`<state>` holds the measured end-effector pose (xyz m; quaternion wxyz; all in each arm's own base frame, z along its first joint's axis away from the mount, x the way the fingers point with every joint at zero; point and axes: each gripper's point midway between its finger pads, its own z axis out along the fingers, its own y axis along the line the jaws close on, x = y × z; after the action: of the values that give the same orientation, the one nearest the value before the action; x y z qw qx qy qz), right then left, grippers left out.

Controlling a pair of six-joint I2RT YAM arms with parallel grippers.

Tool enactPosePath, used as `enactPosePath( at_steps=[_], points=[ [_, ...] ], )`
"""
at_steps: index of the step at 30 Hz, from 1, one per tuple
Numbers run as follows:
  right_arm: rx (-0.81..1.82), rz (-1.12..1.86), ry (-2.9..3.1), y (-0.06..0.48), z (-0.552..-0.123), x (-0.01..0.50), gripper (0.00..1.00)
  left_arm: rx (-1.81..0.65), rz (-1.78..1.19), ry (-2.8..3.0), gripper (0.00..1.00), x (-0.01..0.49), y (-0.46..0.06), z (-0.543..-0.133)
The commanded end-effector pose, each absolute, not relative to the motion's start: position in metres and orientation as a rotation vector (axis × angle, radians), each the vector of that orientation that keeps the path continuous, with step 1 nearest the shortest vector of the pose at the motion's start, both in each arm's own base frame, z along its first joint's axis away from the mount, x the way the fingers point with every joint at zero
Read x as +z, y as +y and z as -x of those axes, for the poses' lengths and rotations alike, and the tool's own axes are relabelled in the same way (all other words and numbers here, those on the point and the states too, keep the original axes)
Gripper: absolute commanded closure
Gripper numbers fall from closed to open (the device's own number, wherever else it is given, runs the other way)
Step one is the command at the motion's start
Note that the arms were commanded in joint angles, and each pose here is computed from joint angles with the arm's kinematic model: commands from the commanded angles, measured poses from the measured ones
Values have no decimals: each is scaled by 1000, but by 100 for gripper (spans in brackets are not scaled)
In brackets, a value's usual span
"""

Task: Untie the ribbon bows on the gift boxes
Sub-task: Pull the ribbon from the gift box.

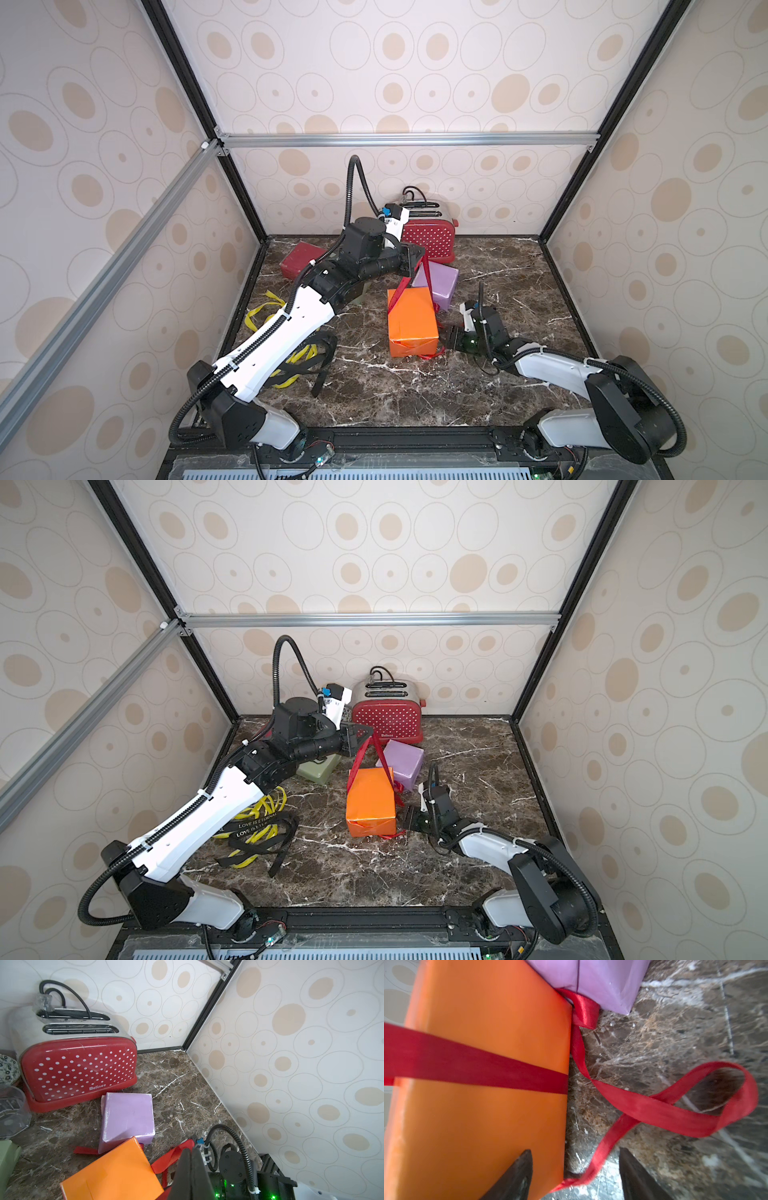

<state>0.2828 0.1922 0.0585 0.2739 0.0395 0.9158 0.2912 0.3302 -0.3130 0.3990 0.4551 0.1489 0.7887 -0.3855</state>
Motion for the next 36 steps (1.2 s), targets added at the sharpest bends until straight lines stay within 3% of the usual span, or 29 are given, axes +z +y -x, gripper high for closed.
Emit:
enactPosePath(
  at_steps=[1,13,36],
  points=[
    [760,-105,2434,190,-287,69,33,-935,-364,1838,100,447,-301,-324],
    [704,-124,2445,183,-288,67,33,-873,-328,1767,100,500,-285,-325],
    [656,-135,2436,176,-288,68,32,-518,-225,1535,100,614,-219,-329]
  ],
)
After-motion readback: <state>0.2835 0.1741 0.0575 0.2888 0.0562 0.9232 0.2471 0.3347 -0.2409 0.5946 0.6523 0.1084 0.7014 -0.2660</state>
